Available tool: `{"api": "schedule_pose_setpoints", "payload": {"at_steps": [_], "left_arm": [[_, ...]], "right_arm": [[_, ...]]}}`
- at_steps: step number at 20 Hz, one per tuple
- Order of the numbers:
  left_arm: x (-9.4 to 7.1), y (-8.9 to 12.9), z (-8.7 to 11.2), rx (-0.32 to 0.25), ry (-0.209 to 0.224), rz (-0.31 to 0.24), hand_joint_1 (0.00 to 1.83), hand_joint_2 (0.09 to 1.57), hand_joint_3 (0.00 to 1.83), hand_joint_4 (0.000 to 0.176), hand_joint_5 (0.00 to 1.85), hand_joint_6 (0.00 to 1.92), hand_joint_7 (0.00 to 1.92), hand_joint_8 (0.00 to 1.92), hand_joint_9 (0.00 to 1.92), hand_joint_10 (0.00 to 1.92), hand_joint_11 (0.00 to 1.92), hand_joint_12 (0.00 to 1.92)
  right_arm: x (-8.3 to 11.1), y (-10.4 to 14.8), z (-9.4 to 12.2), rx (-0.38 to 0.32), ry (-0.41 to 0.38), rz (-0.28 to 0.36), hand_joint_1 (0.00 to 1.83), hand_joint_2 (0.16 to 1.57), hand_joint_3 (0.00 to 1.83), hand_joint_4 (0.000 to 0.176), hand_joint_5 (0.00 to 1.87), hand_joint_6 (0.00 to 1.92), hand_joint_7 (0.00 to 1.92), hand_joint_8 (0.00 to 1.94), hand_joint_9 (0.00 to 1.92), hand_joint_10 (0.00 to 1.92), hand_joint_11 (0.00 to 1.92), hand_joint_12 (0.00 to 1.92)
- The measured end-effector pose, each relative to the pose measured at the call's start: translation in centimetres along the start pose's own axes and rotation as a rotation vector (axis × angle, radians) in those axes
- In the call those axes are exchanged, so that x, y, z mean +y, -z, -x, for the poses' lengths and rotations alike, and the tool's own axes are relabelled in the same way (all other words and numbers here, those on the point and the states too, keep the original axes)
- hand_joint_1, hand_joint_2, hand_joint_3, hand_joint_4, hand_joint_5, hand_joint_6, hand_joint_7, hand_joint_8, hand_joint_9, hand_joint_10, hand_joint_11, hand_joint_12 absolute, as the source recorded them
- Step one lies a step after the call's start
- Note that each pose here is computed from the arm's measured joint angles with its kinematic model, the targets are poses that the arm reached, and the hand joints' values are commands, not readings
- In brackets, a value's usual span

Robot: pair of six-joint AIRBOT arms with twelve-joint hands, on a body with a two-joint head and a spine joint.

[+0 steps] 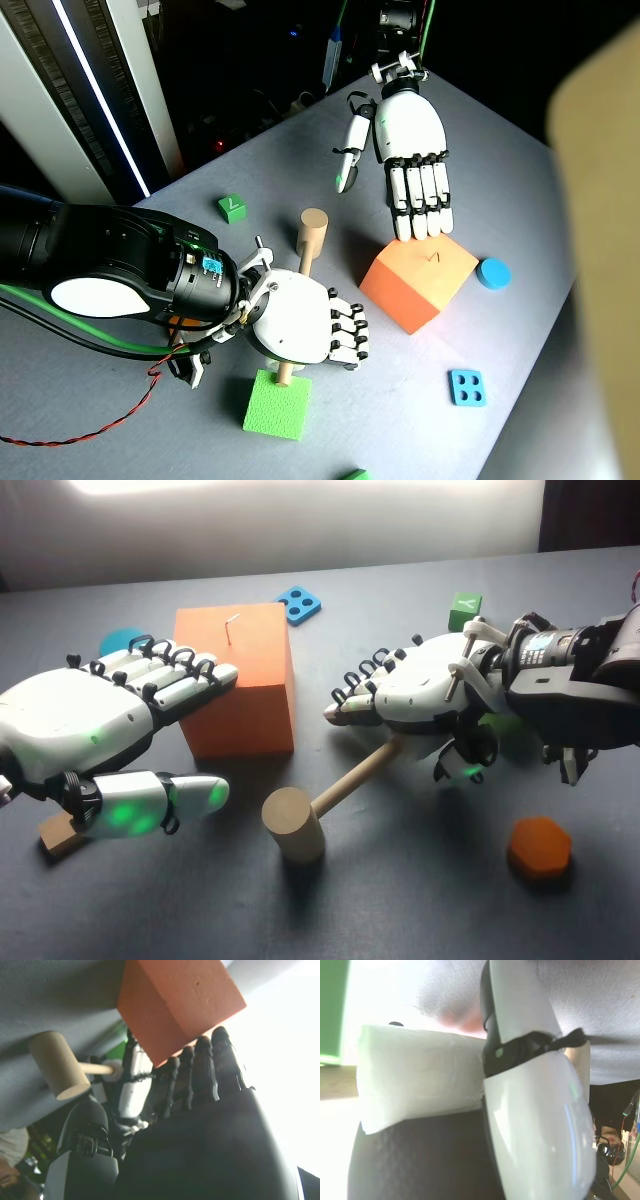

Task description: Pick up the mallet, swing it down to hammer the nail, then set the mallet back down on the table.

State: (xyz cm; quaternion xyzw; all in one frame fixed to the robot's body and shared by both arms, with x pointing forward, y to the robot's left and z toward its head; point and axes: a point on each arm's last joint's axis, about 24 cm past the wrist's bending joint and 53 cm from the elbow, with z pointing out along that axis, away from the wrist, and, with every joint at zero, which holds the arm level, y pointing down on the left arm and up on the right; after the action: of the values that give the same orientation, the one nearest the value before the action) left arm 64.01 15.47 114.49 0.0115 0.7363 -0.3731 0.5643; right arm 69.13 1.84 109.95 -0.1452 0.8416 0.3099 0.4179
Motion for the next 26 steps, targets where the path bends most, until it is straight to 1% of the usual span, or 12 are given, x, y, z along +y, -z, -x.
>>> {"api": "schedule_pose_setpoints", "payload": {"at_steps": [4, 5, 7, 13, 15, 17, 18, 19, 20, 21, 23, 26], "left_arm": [[0.1, 0.1, -0.1, 0.003, 0.002, 0.002, 0.00, 1.30, 0.00, 0.000, 0.00, 0.00, 0.00, 0.00, 0.00, 0.00, 0.00, 0.00], [0.1, 0.1, -0.2, 0.003, 0.002, 0.001, 0.00, 1.30, 0.00, 0.000, 0.00, 0.00, 0.00, 0.00, 0.00, 0.00, 0.00, 0.00], [0.1, 0.1, -0.2, 0.003, 0.003, 0.002, 0.00, 1.30, 0.00, 0.000, 0.00, 0.00, 0.00, 0.00, 0.00, 0.00, 0.00, 0.00], [0.1, 0.1, -0.2, 0.004, 0.002, 0.002, 0.00, 1.31, 0.00, 0.000, 0.00, 0.00, 0.00, 0.00, 0.00, 0.00, 0.00, 0.00], [0.1, 0.1, -0.2, 0.004, 0.003, 0.002, 0.00, 1.31, 0.00, 0.000, 0.00, 0.00, 0.00, 0.00, 0.00, 0.00, 0.00, 0.00], [0.1, 0.1, -0.2, 0.004, 0.003, 0.002, 0.00, 1.31, 0.00, 0.000, 0.00, 0.00, 0.00, 0.00, 0.00, 0.00, 0.00, 0.00], [0.1, 0.1, -0.2, 0.004, 0.003, 0.002, 0.00, 1.31, 0.00, 0.000, 0.00, 0.00, 0.00, 0.00, 0.00, 0.00, 0.00, 0.00], [0.1, 0.1, -0.2, 0.004, 0.003, 0.002, 0.00, 1.30, 0.00, 0.000, 0.00, 0.00, 0.00, 0.00, 0.00, 0.00, 0.00, 0.00], [0.1, 0.1, -0.2, 0.004, 0.003, 0.002, 0.00, 1.30, 0.00, 0.000, 0.00, 0.00, 0.00, 0.00, 0.00, 0.00, 0.00, 0.00], [0.1, 0.1, -0.2, 0.004, 0.003, 0.002, 0.00, 1.31, 0.00, 0.000, 0.00, 0.00, 0.00, 0.00, 0.00, 0.00, 0.00, 0.00], [0.1, 0.1, -0.2, 0.005, 0.004, 0.002, 0.00, 1.31, 0.00, 0.000, 0.00, 0.00, 0.00, 0.00, 0.00, 0.00, 0.00, 0.00], [0.1, 0.1, -0.2, 0.005, 0.004, 0.002, 0.00, 1.31, 0.00, 0.000, 0.00, 0.00, 0.00, 0.00, 0.00, 0.00, 0.00, 0.00]], "right_arm": [[0.2, 0.1, -0.1, 0.001, 0.001, 0.004, 1.38, 0.97, 0.00, 0.000, 0.11, 0.01, 0.08, 0.00, 0.12, 0.01, 0.00, 0.75], [0.2, 0.1, -0.1, 0.002, 0.001, 0.004, 1.33, 0.99, 0.00, 0.000, 0.08, 0.00, 0.05, 0.00, 0.09, 0.00, 0.00, 0.67], [0.1, 0.1, -0.1, 0.001, 0.001, 0.003, 1.34, 0.98, 0.00, 0.000, 0.09, 0.00, 0.06, 0.00, 0.09, 0.00, 0.00, 0.66], [0.0, 0.2, 0.0, 0.001, 0.001, 0.001, 1.35, 1.00, 0.00, 0.000, 0.09, 0.00, 0.06, 0.00, 0.10, 0.00, 0.00, 0.66], [0.0, 0.2, 0.0, 0.001, 0.001, 0.001, 1.36, 0.98, 0.00, 0.000, 0.14, 0.01, 0.12, 0.01, 0.15, 0.01, 0.00, 0.74], [0.2, 0.2, -0.1, 0.003, 0.002, 0.004, 1.29, 0.99, 0.00, 0.000, 0.26, 0.02, 0.30, 0.02, 0.31, 0.03, 0.00, 0.98], [0.2, 0.2, -0.2, 0.003, 0.001, 0.005, 1.29, 0.99, 0.00, 0.000, 0.26, 0.02, 0.30, 0.02, 0.31, 0.03, 0.00, 0.98], [0.3, 0.2, -0.2, 0.003, 0.002, 0.006, 1.26, 1.04, 0.00, 0.000, 0.53, 0.03, 0.60, 0.02, 0.57, 0.05, 0.11, 1.06], [0.4, 0.3, -0.1, -0.001, 0.003, 0.010, 1.26, 1.04, 0.00, 0.000, 0.53, 0.03, 0.60, 0.02, 0.57, 0.05, 0.11, 1.06], [0.7, 0.3, 0.2, -0.014, 0.003, 0.021, 1.18, 1.09, 0.00, 0.000, 0.72, 0.03, 0.79, 0.02, 0.72, 0.05, 0.19, 1.11], [1.2, 0.4, 0.7, -0.031, 0.005, 0.036, 1.16, 1.07, 0.00, 0.000, 0.82, 0.03, 0.88, 0.04, 0.83, 0.09, 0.30, 1.14], [1.3, 0.5, 0.9, -0.037, 0.003, 0.041, 1.14, 1.07, 0.00, 0.000, 0.85, 0.03, 0.92, 0.04, 0.86, 0.11, 0.30, 1.19]]}}
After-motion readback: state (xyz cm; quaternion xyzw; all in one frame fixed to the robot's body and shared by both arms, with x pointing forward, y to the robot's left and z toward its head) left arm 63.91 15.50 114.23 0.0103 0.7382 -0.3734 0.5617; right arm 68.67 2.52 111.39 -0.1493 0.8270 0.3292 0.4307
